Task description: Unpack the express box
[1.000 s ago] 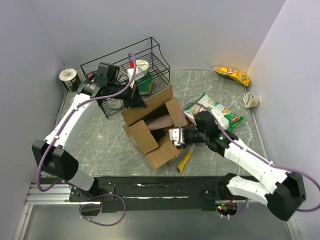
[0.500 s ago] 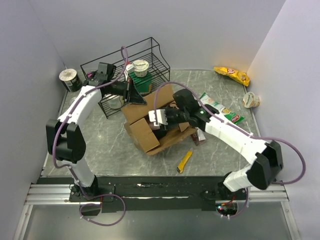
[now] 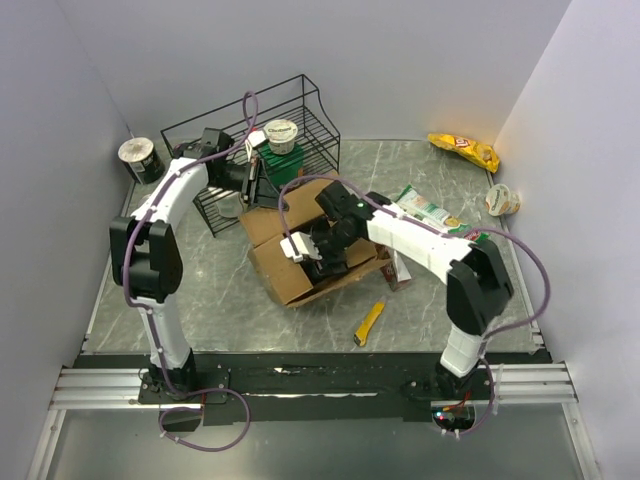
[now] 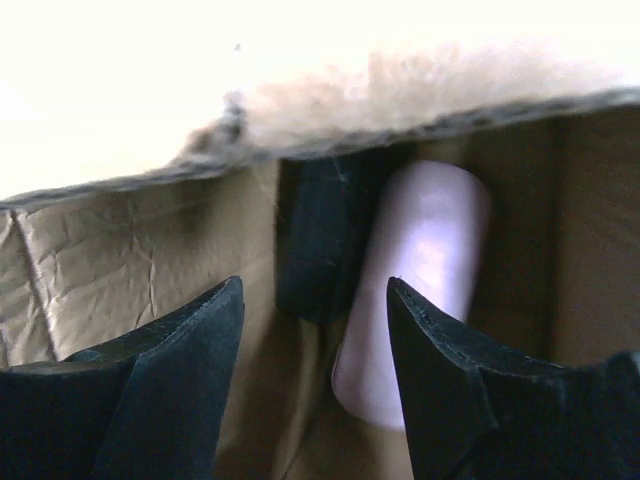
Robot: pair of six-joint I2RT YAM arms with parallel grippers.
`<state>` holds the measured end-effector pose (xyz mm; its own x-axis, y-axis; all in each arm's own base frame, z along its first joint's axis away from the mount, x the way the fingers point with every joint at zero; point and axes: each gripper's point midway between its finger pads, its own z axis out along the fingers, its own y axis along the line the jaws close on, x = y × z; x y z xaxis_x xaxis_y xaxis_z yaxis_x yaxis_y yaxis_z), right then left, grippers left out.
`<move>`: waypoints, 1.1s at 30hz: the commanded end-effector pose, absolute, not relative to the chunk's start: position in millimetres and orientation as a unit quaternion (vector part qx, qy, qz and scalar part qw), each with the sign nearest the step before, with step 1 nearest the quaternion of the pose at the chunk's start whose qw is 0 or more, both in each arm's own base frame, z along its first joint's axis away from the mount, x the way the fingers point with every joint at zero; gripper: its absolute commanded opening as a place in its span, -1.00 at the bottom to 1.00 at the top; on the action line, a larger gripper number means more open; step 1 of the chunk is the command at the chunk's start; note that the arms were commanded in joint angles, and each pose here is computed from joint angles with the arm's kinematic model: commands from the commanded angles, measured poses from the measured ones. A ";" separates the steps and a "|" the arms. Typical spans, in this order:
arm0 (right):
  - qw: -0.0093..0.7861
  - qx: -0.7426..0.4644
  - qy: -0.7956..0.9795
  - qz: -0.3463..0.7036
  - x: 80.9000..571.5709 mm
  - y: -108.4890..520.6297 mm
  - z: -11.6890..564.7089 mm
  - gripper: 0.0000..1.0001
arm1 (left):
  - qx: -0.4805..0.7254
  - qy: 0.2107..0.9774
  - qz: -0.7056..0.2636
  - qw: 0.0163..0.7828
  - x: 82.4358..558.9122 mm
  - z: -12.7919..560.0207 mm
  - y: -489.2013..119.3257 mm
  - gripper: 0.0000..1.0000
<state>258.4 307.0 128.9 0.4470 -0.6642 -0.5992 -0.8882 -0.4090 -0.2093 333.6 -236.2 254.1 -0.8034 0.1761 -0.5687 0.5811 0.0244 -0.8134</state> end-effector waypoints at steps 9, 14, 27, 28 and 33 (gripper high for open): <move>0.148 -0.814 0.491 0.271 228.0 313.2 69.4 0.36 | 0.240 0.784 -0.490 0.296 403.1 226.0 -221.8 -0.98; 0.174 -0.801 0.520 0.242 235.4 324.7 41.4 0.29 | 0.226 0.784 -0.488 0.310 406.2 229.8 -221.2 -0.98; 0.258 -0.768 0.541 0.226 249.2 314.6 117.9 -0.99 | 0.240 0.780 -0.471 0.335 400.2 239.2 -215.8 -0.98; 0.289 -0.756 0.545 0.221 258.6 312.9 144.7 -1.00 | 0.242 0.780 -0.469 0.336 399.2 239.0 -215.2 -0.98; 0.364 -0.732 0.532 0.221 262.6 308.8 218.2 -1.00 | 0.250 0.776 -0.460 0.352 394.4 247.7 -212.9 -0.98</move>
<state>262.4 307.2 123.8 0.2936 -0.7236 -0.6247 -0.9554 -0.2433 -0.1672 382.1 -223.9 224.7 -0.7526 0.0712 -0.6546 0.6269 0.3819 -0.6791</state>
